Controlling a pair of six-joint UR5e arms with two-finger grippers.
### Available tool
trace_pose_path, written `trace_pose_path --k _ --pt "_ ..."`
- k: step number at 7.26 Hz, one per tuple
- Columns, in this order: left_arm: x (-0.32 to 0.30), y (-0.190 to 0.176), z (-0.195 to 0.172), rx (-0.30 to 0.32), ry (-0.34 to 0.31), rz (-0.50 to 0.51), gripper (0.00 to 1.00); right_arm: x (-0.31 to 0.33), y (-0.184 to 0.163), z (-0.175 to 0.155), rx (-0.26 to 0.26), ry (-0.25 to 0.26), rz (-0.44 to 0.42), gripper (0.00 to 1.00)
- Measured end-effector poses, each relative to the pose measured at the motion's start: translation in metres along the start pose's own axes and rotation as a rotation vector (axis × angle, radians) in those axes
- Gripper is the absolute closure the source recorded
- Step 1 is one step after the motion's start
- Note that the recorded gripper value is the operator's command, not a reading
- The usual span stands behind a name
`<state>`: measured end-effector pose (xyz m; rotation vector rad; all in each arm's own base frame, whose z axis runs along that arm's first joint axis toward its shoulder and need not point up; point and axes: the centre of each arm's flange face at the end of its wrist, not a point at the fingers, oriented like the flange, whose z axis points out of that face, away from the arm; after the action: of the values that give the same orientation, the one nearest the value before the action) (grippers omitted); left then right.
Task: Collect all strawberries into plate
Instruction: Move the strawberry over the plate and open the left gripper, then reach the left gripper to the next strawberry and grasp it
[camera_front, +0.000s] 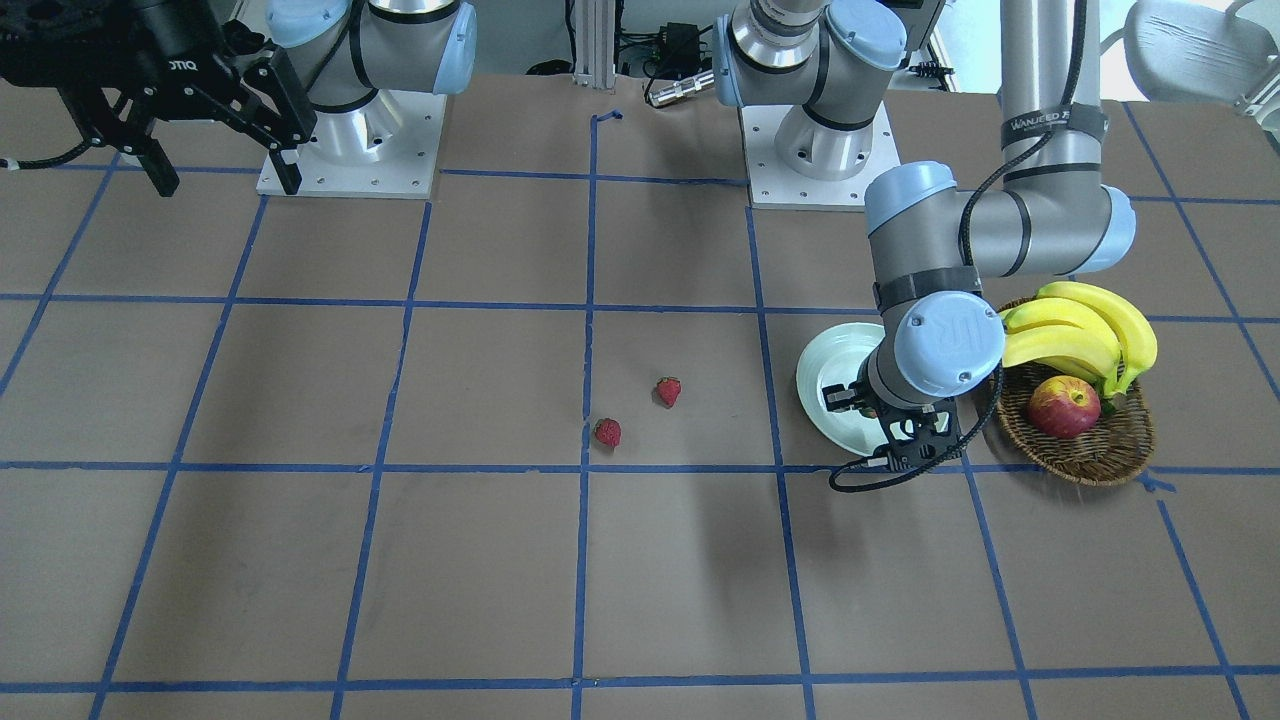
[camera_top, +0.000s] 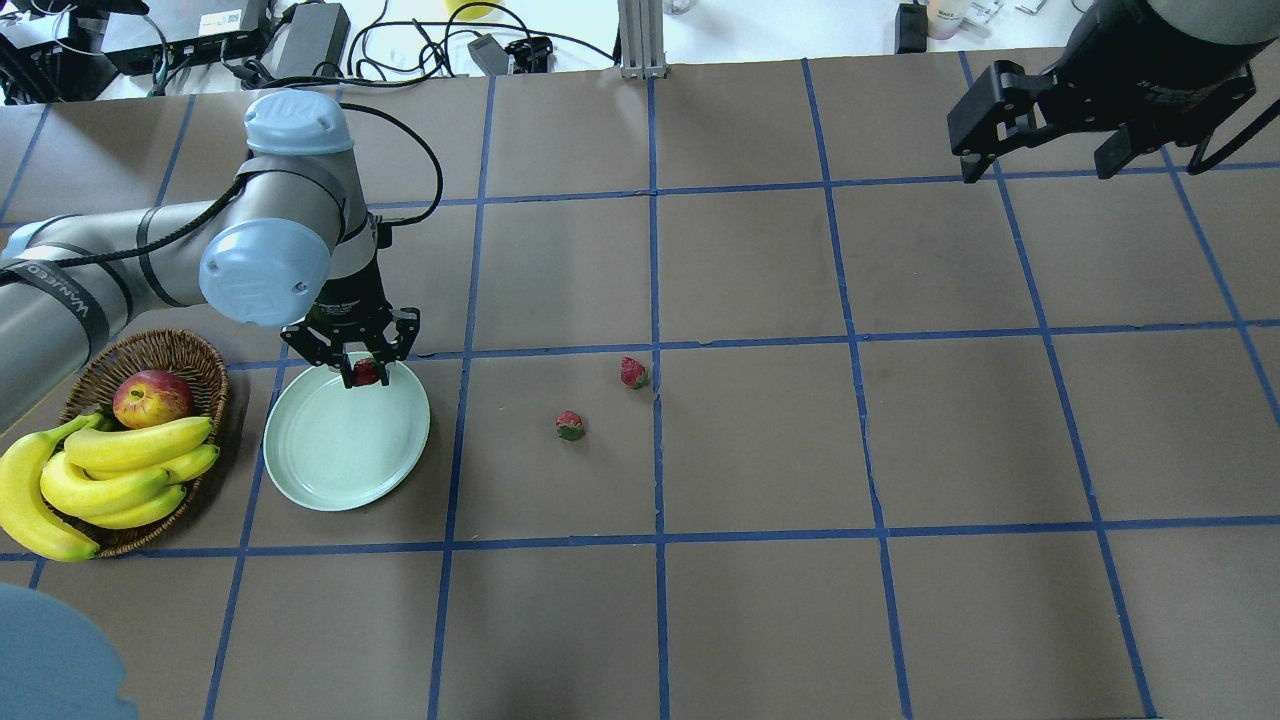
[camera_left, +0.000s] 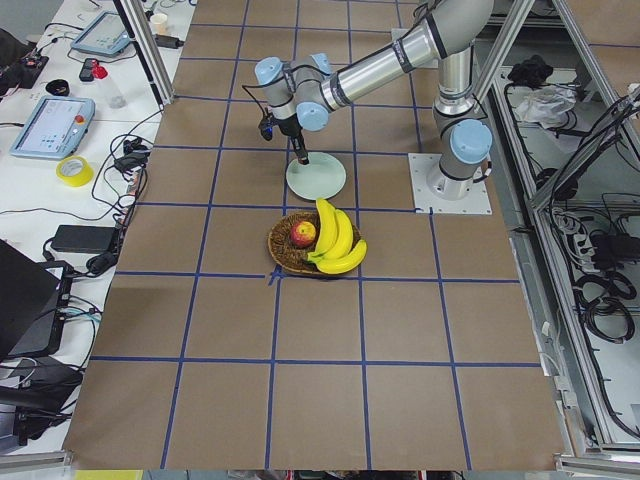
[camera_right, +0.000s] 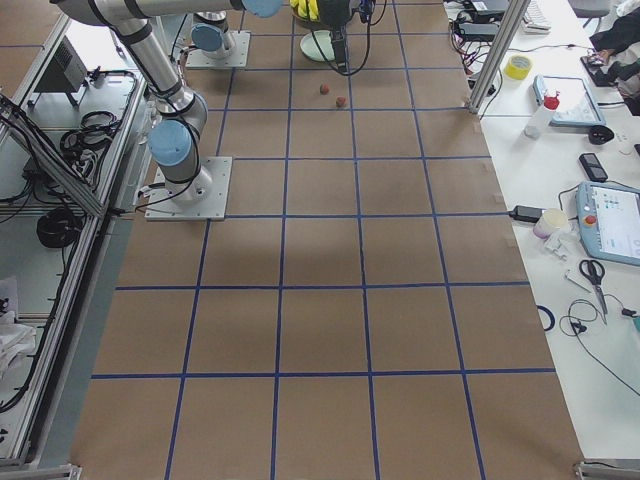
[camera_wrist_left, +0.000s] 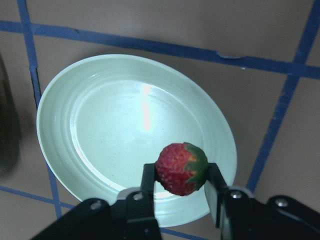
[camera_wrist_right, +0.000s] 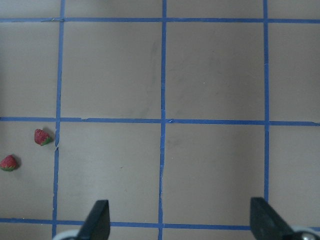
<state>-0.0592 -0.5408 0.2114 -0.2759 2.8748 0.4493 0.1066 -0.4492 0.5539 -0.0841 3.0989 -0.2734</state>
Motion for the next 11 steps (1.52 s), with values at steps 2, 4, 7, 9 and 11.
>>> trace_pose_path --k 2,4,7,9,11 --pt "-0.004 -0.003 0.016 -0.018 -0.006 -0.010 0.00 -0.001 0.003 -0.005 -0.048 -0.006 -0.031 0.00" --pt "0.008 0.001 0.004 -0.005 0.100 -0.034 0.00 -0.002 0.002 -0.006 -0.053 -0.013 -0.011 0.00" --pt "0.067 0.027 -0.024 0.028 0.225 -0.066 0.00 -0.002 0.000 -0.001 -0.047 -0.014 0.058 0.00" --pt "0.113 0.042 -0.029 0.038 0.303 -0.129 0.00 0.000 -0.006 0.021 -0.057 -0.009 0.063 0.00" --pt "0.144 0.056 -0.022 0.006 0.317 -0.222 0.00 0.002 -0.019 0.039 -0.029 -0.011 0.057 0.00"
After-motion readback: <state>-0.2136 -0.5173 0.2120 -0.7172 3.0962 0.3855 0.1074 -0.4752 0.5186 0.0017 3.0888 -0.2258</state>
